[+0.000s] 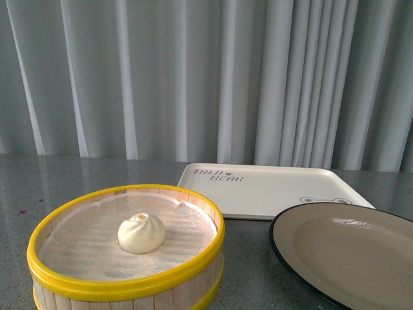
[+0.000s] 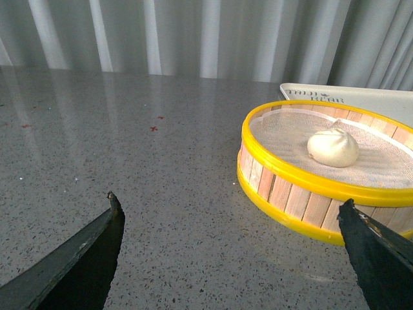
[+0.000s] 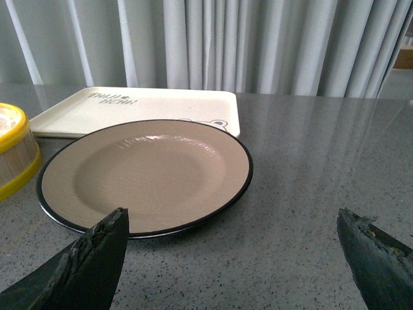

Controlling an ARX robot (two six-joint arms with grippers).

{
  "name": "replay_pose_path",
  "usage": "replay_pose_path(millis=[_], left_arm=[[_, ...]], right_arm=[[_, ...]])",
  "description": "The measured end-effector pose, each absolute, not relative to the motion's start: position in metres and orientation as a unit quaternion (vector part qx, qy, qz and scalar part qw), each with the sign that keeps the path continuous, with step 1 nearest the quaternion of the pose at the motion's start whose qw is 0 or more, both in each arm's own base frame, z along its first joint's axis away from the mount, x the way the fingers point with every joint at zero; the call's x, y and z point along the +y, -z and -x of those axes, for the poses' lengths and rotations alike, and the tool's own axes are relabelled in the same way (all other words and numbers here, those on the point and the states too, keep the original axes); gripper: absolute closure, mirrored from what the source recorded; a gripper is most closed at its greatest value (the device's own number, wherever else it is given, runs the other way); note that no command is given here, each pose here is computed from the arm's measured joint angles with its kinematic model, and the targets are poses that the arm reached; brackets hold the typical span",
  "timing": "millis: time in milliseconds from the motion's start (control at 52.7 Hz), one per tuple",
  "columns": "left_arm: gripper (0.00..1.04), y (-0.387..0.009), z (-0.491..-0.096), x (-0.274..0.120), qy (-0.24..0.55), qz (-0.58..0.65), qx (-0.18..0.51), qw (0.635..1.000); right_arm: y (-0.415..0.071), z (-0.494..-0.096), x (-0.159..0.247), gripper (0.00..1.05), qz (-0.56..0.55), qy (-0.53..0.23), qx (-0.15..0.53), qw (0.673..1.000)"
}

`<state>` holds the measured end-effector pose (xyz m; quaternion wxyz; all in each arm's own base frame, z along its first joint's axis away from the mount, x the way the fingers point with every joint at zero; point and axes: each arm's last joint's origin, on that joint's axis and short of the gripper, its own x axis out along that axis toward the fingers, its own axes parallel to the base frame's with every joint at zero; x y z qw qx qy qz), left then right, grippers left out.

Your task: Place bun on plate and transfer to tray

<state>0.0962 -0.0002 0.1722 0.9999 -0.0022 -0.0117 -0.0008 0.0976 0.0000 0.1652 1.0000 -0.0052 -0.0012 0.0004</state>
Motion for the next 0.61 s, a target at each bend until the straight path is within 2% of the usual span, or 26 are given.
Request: replay_pose_path(millis=[607], left_arm=[[0.07,-0.1722,-0.0962,-0.0002,0.001,0.002,-0.012,1.000]], right_arm=[[-0.1652,-0.0976,0.0000,0.09,0.005,0.000,-0.001,1.000]])
